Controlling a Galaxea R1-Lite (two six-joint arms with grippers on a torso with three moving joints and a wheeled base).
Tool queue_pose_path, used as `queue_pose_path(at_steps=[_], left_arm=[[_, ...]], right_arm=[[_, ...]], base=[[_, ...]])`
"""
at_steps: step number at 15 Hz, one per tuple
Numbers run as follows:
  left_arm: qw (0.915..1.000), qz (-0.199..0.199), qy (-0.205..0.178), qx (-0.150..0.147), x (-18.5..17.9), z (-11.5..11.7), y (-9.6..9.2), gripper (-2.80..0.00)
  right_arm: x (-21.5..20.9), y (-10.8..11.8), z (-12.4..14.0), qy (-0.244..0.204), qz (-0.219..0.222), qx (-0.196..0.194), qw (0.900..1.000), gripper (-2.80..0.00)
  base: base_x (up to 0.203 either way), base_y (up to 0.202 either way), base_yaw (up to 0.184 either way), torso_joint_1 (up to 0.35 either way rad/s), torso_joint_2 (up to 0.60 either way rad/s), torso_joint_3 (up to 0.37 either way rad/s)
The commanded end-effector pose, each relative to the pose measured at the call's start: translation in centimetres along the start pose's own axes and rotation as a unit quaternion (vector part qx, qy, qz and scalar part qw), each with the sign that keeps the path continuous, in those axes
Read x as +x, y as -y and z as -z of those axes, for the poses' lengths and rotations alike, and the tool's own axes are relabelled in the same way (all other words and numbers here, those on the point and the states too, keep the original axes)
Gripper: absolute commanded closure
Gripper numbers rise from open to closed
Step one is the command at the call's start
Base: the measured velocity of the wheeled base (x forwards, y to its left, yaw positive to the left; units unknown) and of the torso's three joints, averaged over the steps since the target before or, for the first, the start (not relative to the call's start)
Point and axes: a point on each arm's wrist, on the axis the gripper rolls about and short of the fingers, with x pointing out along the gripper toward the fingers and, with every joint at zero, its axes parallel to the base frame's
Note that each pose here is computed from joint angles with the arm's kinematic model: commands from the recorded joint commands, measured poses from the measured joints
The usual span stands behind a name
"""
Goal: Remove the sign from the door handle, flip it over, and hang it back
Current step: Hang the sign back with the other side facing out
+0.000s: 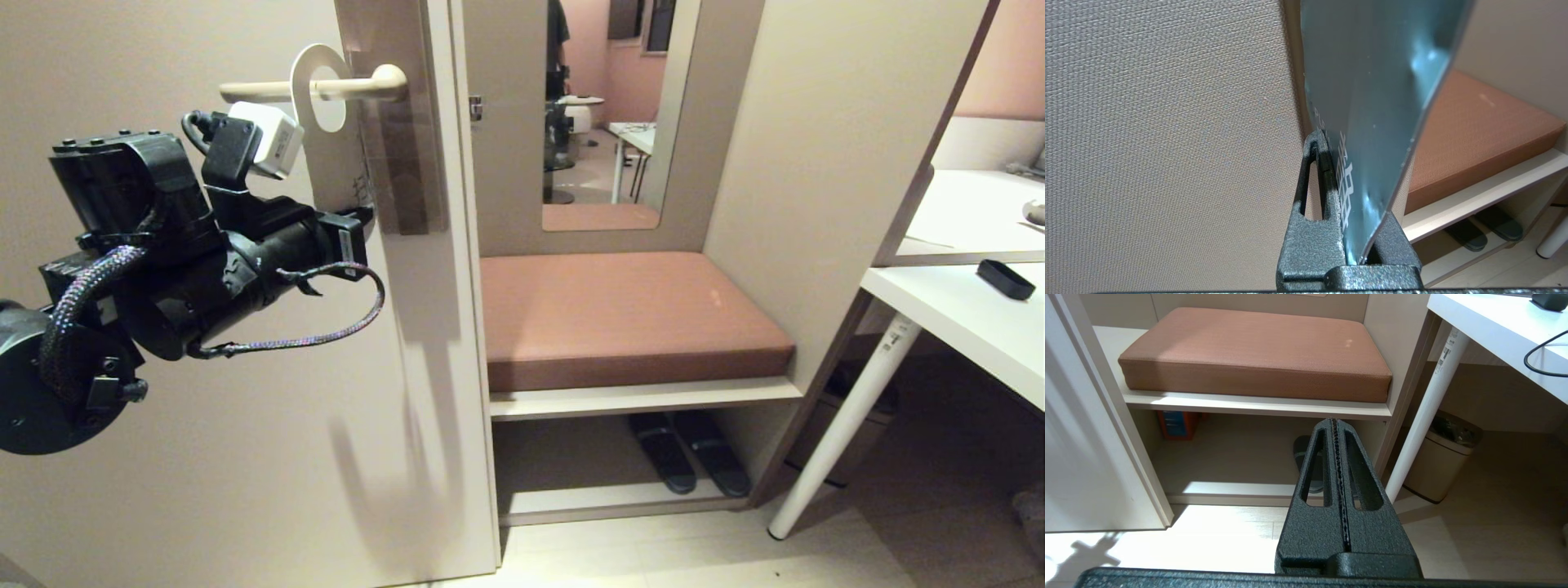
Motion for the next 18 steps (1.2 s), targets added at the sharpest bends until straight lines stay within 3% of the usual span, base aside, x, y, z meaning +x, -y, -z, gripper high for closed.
queue_pose_path(at_steps=[1,5,18], left_arm=[[1.0000,0.004,0.003,0.002,0.0,-0.1,0.2,0.00],[0.9998,0.014,0.007,0.008,-0.1,-0.3,0.8,0.00],[0.9999,-0.012,0.008,0.007,-0.7,-0.7,1.1,0.00]], right_arm=[[0.0,0.0,0.0,0.000,0.000,0.000,1.000,0.00],[0.0,0.0,0.0,0.000,0.000,0.000,1.000,0.00],[0.0,0.0,0.0,0.000,0.000,0.000,1.000,0.00]], base=[[0.000,0.000,0.000,0.000,0.00,0.000],[0.000,0.000,0.000,0.000,0.00,0.000],[0.000,0.000,0.000,0.000,0.00,0.000]])
